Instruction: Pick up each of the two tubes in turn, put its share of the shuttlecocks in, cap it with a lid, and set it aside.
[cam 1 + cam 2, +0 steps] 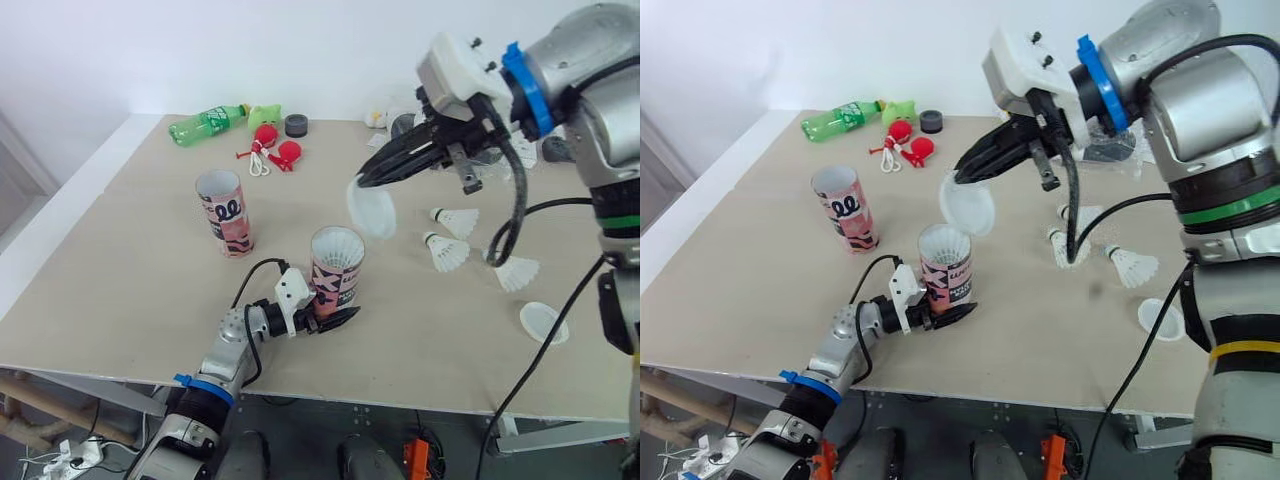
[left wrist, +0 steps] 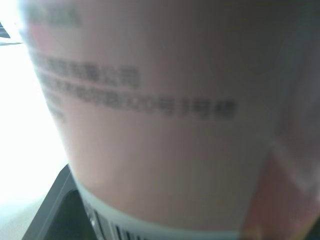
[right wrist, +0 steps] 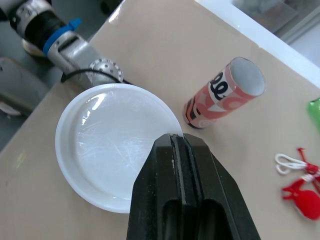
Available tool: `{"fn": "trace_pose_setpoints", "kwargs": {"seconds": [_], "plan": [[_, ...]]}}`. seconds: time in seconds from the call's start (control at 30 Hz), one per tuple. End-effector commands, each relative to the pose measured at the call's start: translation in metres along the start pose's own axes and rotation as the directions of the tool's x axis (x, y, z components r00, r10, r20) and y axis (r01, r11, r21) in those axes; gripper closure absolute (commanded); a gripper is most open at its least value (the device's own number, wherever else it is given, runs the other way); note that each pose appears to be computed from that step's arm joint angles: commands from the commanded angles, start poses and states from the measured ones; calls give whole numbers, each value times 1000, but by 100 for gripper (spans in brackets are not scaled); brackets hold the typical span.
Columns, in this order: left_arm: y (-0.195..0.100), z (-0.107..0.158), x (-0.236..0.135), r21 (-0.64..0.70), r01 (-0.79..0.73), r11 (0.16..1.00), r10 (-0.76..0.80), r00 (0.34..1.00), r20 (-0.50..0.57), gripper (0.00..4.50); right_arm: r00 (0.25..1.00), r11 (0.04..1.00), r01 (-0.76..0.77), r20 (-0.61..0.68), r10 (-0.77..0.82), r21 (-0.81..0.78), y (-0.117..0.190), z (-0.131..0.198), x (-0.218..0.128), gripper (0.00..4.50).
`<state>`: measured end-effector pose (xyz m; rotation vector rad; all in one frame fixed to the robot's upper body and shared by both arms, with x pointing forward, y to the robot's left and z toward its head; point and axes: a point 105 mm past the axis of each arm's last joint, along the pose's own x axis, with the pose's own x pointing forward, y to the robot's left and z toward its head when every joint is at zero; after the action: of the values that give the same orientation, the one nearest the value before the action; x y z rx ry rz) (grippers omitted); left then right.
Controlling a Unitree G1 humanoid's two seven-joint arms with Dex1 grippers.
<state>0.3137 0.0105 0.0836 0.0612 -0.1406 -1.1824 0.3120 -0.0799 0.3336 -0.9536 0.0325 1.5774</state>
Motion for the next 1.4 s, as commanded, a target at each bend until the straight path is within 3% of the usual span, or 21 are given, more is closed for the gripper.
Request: {"fn": "trace_pose_setpoints", "kwargs": {"seconds": [0.03, 0.27, 0.9, 1.4], "plan": [[-5, -25, -5, -66, -4, 998, -1, 997, -81, 138, 998, 996, -55, -12, 54, -68, 0, 17, 3, 441], [-5, -25, -3, -56, -7, 998, 3, 997, -78, 138, 984, 984, -147, -119, 135, -98, 3, 2, 27, 441], [-6, -25, 1, -59, -27, 998, 24, 998, -62, 138, 943, 951, -263, -250, 218, -163, 2, -16, 55, 441], [-6, -26, 0, -62, -27, 998, 23, 997, -67, 138, 960, 947, -246, -184, 210, -205, -2, 3, 59, 441]]}}
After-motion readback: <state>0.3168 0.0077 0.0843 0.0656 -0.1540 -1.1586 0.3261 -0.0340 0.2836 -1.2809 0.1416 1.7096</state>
